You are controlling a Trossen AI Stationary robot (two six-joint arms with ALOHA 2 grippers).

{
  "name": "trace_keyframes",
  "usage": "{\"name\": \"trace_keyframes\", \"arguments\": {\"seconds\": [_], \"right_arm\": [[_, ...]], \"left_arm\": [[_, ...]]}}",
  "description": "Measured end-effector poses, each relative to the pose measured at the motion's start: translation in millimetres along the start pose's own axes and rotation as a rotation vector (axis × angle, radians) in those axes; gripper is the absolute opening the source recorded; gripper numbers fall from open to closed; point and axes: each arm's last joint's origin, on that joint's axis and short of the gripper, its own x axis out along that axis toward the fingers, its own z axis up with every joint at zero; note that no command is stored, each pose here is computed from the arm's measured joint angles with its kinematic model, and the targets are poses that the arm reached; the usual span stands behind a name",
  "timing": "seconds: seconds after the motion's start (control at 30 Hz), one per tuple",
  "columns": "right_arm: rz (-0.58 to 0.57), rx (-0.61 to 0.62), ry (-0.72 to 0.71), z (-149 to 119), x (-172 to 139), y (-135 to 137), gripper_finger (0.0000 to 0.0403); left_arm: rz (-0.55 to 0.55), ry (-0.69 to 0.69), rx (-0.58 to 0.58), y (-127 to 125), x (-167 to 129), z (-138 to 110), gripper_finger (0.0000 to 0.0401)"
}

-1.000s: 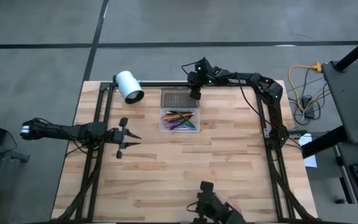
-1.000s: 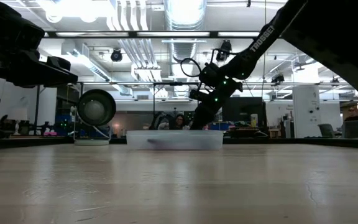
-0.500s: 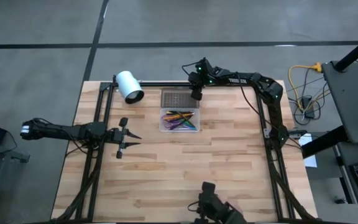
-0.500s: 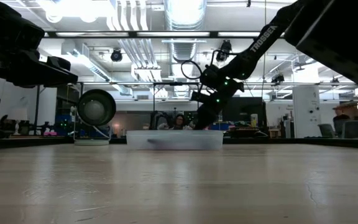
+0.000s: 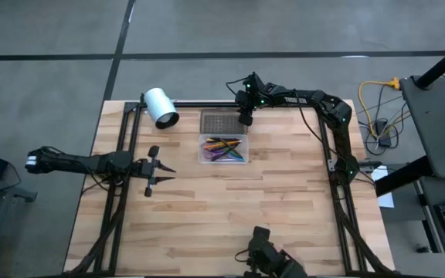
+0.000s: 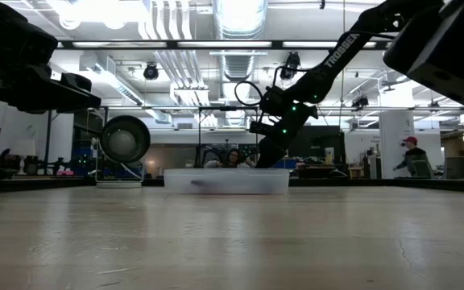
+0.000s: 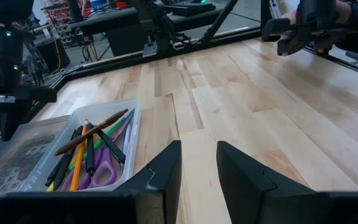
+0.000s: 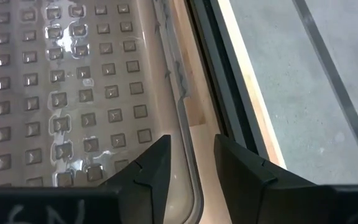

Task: Pick & place school supplies into a supply box
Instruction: Close the supply box

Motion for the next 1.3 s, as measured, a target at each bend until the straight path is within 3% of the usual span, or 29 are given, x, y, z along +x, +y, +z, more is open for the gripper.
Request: {"name": "trace_keyframes", "arguments": {"seconds": [0.57, 1.3], "right_arm": [[-0.048, 0.034, 0.096, -9.0, -1.2, -3.6, 0.0078], [-0.050, 0.021, 0.091, -8.5, -1.1, -3.6, 0.0011]], "left_arm": [[0.000, 0.000, 0.000, 0.0, 0.0, -0.1, 0.0086], [0.000, 0.000, 0.000, 0.0, 0.0, 0.0, 0.0086]]}}
